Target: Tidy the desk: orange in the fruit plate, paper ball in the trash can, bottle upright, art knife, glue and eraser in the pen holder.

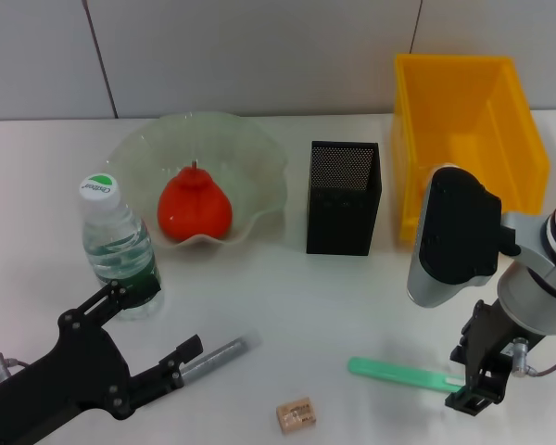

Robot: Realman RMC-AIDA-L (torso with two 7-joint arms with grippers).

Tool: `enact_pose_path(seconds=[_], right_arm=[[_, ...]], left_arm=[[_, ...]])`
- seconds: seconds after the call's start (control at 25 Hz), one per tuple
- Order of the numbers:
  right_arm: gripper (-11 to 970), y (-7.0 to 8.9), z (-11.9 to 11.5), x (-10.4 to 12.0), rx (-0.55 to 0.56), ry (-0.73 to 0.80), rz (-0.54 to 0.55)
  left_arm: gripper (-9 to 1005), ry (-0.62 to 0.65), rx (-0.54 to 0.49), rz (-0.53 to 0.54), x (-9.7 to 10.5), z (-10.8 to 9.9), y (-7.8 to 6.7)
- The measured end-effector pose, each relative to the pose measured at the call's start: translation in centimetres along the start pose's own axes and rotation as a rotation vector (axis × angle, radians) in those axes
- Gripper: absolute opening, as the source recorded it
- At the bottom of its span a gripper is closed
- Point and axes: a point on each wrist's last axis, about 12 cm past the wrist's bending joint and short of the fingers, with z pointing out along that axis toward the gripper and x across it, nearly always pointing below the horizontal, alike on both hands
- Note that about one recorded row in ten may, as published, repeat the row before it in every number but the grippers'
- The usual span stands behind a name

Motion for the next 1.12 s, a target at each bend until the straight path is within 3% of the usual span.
enact_pose_path(seconds=[0.32,1.12], right_arm=[[474,-0.01,0.23,-0.14,0.007,-0.002,-0.008],[336,0.08,1.04,-0.25,0.006,0.013,-0.028]], left_arm=[[826,0.0,0.0,-0.002,0.03,0.04,-0.05],[827,0.0,0.027,-0.004,0.02,0.15,-0.27]])
